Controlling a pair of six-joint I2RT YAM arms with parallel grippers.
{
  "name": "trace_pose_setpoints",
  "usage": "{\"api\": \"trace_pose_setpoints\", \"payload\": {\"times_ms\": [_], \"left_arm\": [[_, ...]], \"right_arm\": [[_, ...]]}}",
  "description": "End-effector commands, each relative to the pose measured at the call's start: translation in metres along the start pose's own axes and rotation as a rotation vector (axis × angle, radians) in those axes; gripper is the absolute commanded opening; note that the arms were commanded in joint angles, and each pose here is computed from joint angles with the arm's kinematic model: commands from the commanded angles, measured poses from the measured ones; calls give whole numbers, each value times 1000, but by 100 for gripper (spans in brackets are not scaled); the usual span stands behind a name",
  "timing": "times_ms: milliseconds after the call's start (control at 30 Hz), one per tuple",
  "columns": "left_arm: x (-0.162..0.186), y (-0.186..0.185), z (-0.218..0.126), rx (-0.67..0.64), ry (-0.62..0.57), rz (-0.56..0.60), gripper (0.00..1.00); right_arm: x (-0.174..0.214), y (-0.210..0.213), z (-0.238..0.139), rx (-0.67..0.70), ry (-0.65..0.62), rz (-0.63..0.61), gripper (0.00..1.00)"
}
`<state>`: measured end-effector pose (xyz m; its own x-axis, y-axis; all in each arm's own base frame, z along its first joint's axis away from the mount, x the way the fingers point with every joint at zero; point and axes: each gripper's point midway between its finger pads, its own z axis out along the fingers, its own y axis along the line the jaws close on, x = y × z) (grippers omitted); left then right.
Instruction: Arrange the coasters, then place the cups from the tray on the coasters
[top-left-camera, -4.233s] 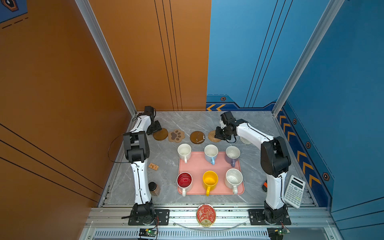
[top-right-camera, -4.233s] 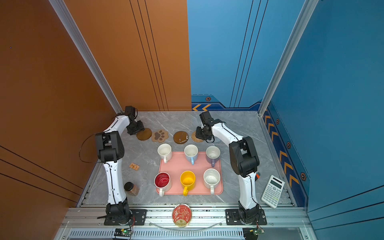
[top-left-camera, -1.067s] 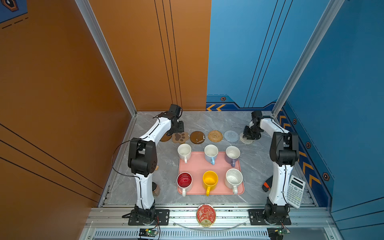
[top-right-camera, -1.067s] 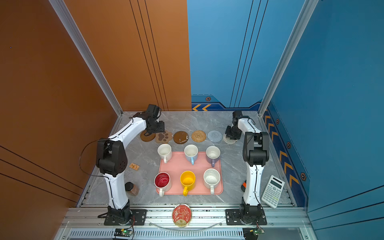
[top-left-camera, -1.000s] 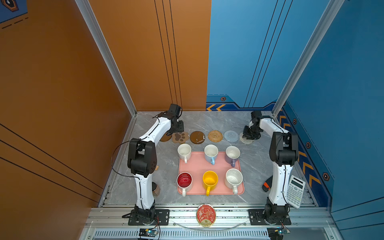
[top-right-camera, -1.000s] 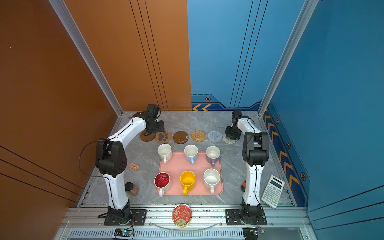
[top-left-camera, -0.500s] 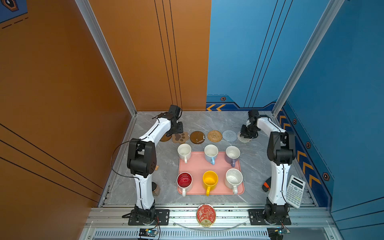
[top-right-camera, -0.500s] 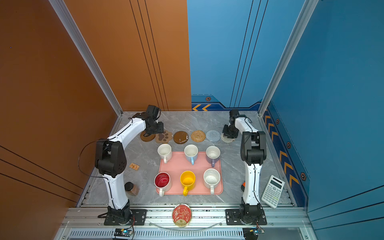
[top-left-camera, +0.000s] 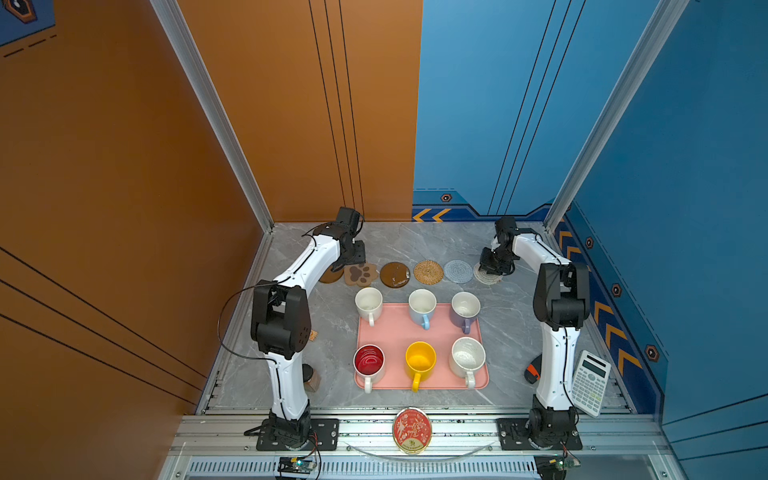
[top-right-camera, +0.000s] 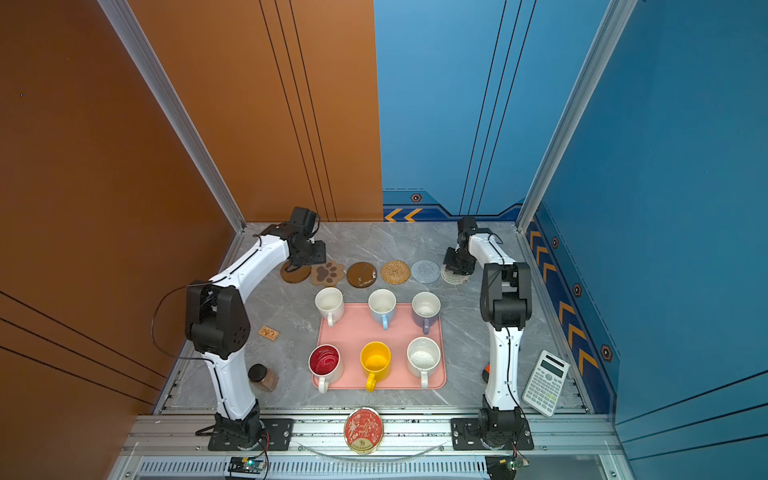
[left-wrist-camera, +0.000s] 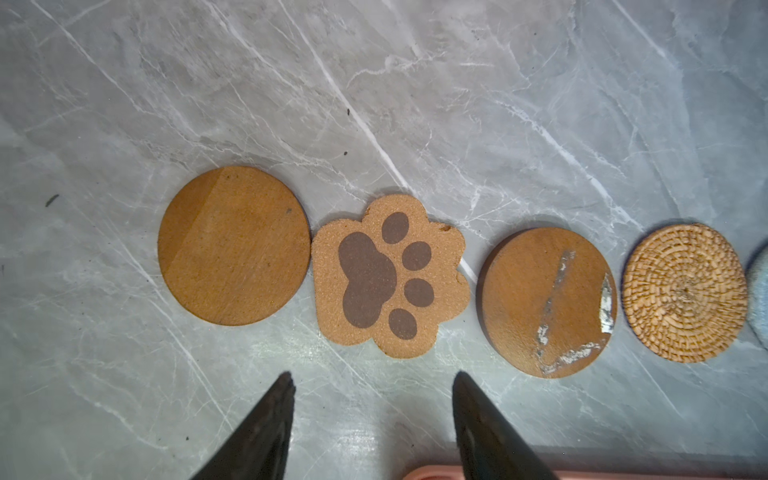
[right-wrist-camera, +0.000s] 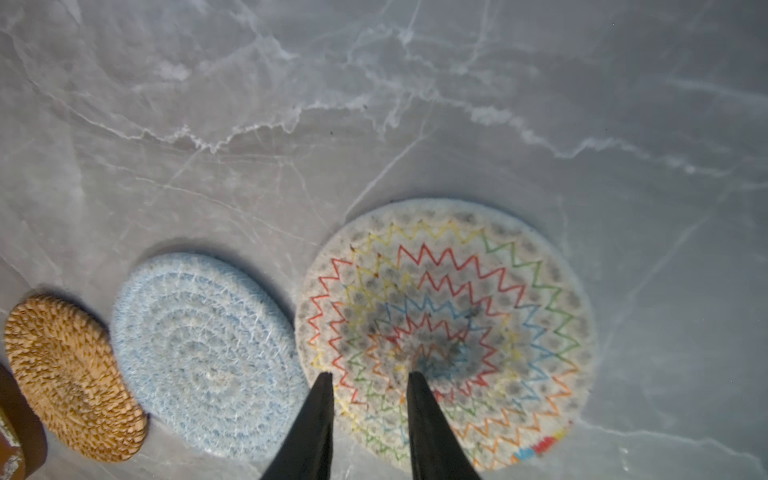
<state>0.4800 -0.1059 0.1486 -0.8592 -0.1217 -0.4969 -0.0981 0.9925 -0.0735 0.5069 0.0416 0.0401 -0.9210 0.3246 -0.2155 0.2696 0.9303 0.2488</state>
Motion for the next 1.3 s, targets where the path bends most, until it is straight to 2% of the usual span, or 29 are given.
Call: {"api": "trace_pose_setpoints", "payload": {"times_ms": [0,333,500,700,967,1267], "left_arm": [[-13,-8,-27,4,-57,12,62],[-26,-32,-55,46,-129,44,61],[-28,-47,-71,75,-159,66,61],[-20,-57,-81,83,-172,92,61],[-14,-62,-89,84,-184,99,61],[-10,-60,-94,78,-188,91,62]], "right_arm": [[-14,12,-36,-17,-67,-1,30],[-21,49,-108,-73,-209,-65,30],[-12,84,-124,-143,-229,-126,32],[14,139,-100,-242,-172,-223,34],[48,204,-33,-392,-26,-317,34],[65,229,2,-452,65,-324,34]]}}
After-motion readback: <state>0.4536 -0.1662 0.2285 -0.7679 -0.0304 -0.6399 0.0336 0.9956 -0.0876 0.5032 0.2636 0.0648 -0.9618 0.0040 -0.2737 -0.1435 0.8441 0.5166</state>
